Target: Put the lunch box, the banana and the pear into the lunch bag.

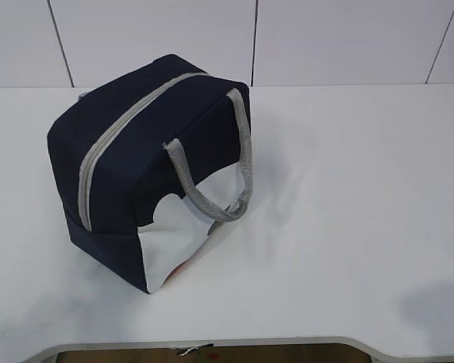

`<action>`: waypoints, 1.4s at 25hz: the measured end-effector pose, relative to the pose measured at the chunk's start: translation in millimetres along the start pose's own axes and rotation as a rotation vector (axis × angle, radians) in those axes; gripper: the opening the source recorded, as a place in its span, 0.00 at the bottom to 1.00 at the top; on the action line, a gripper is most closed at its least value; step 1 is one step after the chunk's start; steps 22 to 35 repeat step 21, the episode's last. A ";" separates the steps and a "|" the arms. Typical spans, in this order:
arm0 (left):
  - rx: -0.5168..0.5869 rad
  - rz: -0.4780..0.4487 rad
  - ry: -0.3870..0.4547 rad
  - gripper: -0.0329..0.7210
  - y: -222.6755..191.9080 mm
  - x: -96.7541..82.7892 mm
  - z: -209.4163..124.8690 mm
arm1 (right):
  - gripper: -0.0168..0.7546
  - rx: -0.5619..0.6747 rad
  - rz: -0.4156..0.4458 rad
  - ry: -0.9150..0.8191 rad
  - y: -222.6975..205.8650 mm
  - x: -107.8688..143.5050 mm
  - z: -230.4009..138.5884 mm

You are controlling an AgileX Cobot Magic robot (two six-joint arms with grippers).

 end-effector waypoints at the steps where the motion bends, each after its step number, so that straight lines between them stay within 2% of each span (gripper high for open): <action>1: 0.000 0.000 0.000 0.36 0.0 0.0 0.0 | 0.57 0.003 -0.012 -0.008 -0.1 -0.8 -0.1; 35: 0.000 0.000 0.000 0.36 0.0 0.0 0.0 | 0.57 0.005 -0.022 -0.014 -0.1 -1.5 -0.2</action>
Point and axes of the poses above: a point on each arm's last joint axis where the gripper is mounted, y pointing back along that axis away from the gripper, x along the wrist's bending axis when the last joint is at zero, z = x × y, the point moved 8 cm from there along -y, pointing out along that axis toward the gripper, and after that the axes turned 4 degrees about y, right-handed, at the moved point
